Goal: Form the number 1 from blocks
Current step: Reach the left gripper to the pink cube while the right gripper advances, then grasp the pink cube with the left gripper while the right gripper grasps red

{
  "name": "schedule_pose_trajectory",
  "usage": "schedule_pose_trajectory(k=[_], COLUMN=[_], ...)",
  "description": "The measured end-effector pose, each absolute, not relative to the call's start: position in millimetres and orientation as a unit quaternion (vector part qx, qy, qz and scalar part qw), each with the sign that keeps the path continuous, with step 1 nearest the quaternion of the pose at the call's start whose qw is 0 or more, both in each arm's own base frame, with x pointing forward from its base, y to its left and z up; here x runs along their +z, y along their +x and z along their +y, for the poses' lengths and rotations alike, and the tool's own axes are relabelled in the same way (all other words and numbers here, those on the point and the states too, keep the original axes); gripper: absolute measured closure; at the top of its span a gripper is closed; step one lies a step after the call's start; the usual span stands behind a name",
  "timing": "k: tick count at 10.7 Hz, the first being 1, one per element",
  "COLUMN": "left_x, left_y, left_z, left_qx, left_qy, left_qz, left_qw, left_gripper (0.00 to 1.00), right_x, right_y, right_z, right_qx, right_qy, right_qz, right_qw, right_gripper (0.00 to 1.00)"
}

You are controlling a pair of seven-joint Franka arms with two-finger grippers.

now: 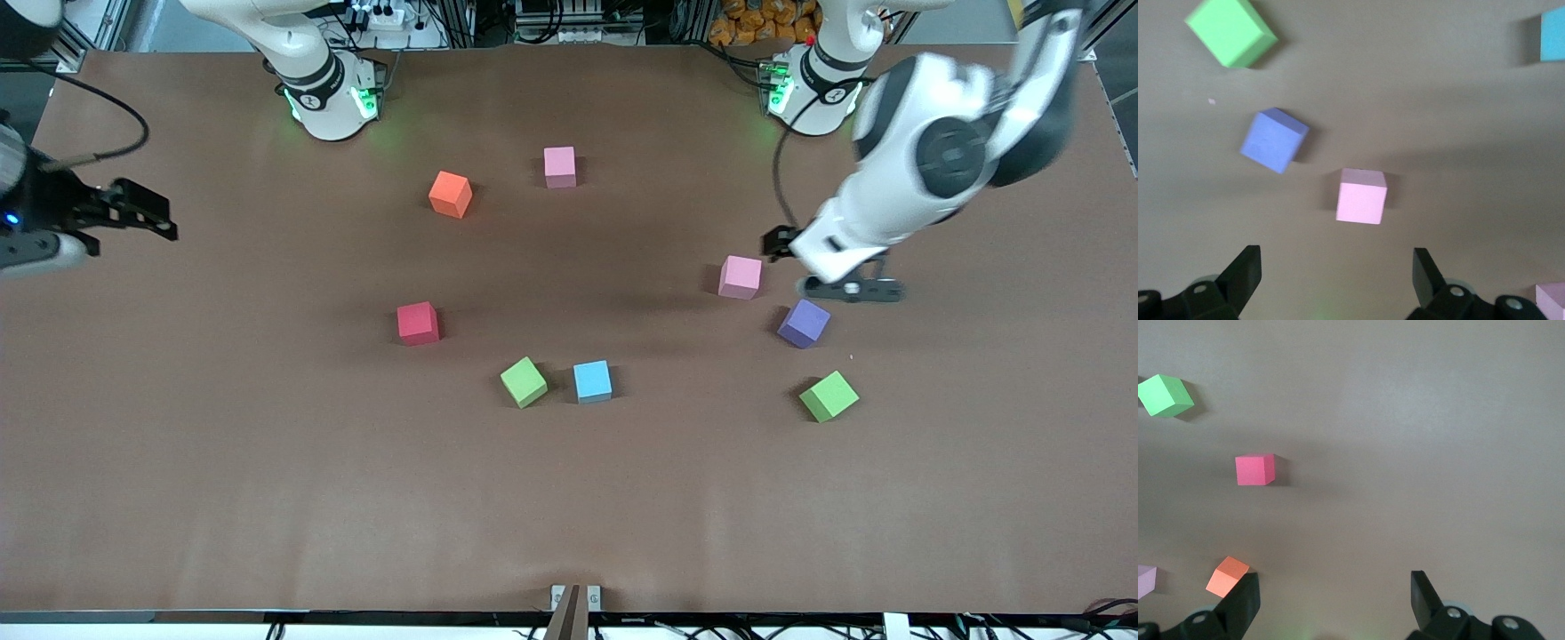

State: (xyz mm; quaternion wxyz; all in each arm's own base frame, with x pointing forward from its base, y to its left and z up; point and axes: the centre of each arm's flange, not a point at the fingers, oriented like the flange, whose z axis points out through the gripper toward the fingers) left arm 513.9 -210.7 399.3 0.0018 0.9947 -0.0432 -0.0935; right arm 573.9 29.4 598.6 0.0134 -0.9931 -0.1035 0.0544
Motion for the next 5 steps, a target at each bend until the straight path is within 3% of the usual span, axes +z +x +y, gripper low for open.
schedule_pose_trajectory(k=[5], left_x=[286], left_y=[483], left_z=[-221], left_qx=[-0.105], left_qy=[0.992], left_qz=[-0.064], left_qw=[-0.004], left_gripper=[0.00], right_x=[508], right_y=[614], right_z=[123], right_qx=[0.071], right_qy=[-0.984], right_qz=[-0.165], right_qw=[0.022], right_gripper=[0.00])
